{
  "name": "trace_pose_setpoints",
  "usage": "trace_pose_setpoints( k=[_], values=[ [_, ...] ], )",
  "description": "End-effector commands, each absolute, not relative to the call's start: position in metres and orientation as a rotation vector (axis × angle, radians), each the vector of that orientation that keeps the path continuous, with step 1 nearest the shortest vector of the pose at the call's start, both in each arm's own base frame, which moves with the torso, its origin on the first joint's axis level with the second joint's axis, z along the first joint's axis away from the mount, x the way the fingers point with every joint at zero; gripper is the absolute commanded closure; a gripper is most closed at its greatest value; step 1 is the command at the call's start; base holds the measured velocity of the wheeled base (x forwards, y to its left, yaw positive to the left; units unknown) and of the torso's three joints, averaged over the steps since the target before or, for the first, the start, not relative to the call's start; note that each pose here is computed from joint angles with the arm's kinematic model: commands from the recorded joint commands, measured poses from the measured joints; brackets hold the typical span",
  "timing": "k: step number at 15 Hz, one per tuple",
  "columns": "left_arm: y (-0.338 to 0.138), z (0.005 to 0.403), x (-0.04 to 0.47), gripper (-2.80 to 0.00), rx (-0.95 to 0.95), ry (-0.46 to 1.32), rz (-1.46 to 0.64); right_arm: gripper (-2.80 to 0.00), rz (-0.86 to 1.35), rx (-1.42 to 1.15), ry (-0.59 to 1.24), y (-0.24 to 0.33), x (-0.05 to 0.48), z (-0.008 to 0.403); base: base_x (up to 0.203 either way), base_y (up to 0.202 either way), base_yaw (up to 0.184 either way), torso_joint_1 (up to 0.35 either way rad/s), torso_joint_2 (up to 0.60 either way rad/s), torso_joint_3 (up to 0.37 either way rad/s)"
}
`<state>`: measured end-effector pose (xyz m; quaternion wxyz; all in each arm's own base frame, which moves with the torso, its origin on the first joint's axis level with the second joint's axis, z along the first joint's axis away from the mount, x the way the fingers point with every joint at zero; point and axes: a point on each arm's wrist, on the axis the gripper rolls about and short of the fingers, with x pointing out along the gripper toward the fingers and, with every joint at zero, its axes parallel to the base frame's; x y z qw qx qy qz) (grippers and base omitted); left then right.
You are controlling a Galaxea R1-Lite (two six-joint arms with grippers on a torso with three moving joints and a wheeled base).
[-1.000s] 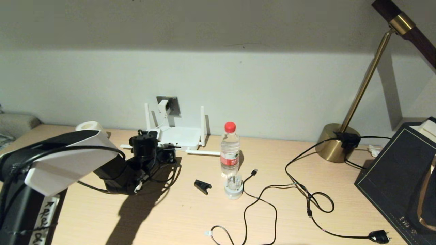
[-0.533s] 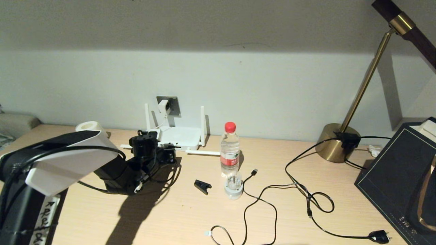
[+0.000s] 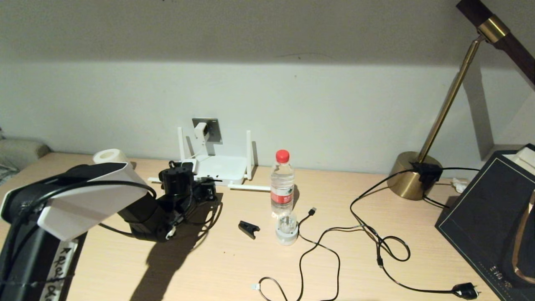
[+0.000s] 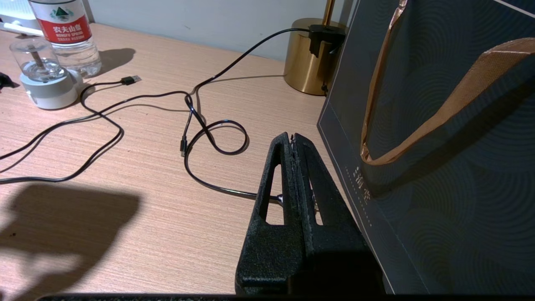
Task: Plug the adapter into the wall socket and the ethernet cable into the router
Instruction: Plug cable into router interface
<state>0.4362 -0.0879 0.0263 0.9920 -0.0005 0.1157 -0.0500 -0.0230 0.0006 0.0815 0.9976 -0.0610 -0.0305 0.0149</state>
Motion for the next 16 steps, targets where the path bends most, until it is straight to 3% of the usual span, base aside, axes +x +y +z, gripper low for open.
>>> trace_pose_setpoints(
  k=[1, 16],
  values=[
    [-0.0882, 0.0220, 0.4373, 0.00, -0.001, 0.234, -0.100, 0.00, 0.033, -0.122, -0.037, 0.0006, -0.0211, 0.0752, 0.000, 0.000, 0.000, 0.000, 0.00, 0.000],
    [-0.0872, 0.0231, 0.4324, 0.00, -0.001, 0.218, -0.100, 0.00, 0.032, -0.123, -0.037, 0.0006, -0.0211, 0.0752, 0.000, 0.000, 0.000, 0.000, 0.00, 0.000]
  ],
)
